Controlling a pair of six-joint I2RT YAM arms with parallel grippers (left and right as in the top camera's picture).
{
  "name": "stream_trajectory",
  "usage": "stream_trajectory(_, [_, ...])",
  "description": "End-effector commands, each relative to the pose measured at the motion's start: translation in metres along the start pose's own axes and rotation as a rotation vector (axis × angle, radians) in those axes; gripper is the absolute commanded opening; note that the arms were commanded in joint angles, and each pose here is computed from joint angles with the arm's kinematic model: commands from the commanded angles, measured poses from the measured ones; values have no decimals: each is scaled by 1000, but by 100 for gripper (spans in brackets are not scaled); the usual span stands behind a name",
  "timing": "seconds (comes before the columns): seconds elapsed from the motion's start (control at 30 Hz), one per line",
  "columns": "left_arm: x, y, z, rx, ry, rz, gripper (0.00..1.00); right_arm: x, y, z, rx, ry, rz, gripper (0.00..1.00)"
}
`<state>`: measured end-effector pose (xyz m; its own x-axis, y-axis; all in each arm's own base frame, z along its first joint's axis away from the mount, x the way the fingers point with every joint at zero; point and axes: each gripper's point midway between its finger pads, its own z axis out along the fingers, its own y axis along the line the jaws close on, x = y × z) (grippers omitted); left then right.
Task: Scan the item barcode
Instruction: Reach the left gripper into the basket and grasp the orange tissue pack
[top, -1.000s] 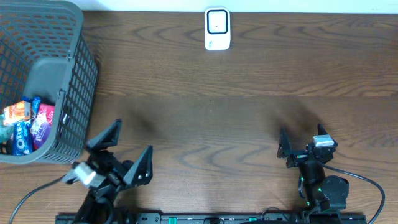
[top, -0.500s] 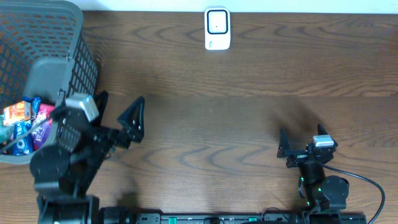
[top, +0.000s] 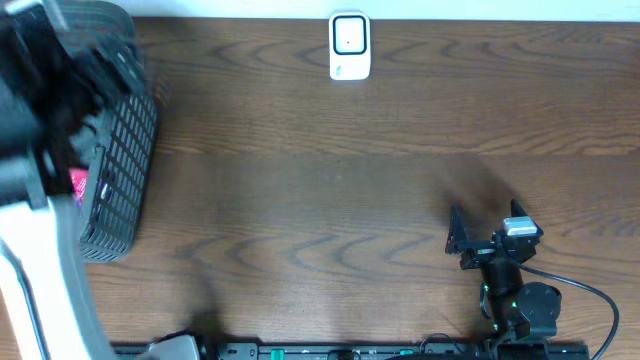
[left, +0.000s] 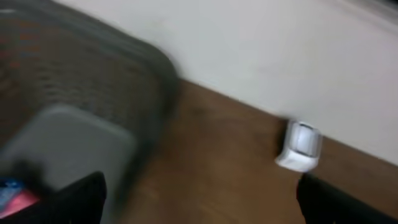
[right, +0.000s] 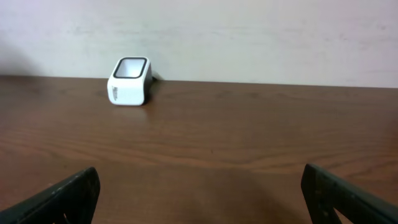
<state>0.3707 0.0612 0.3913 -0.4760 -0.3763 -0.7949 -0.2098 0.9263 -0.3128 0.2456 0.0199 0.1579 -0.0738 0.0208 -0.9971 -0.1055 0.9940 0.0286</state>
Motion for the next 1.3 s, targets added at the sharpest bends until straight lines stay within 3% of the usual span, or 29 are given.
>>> stream_trajectory(0.0, [-27,64,20,-189,-3,-77,98,1,1,0,0,2,14,99])
stream_trajectory(0.13, [-31,144,23,-382,-25,-255,98,1,1,0,0,1,14,99])
stream_trajectory(0.37, [-27,200,8,-495,-26,-295,98,1,1,0,0,1,14,99])
stream_trajectory(0.7, [47,269,15,-862,208,-360,98,1,1,0,-1,2,14,99])
stream_trajectory(1.03, [124,297,62,-923,497,-459,98,1,1,0,-1,1,14,99])
stream_trajectory(1.27, [157,314,93,-926,601,-470,98,1,1,0,0,2,14,99])
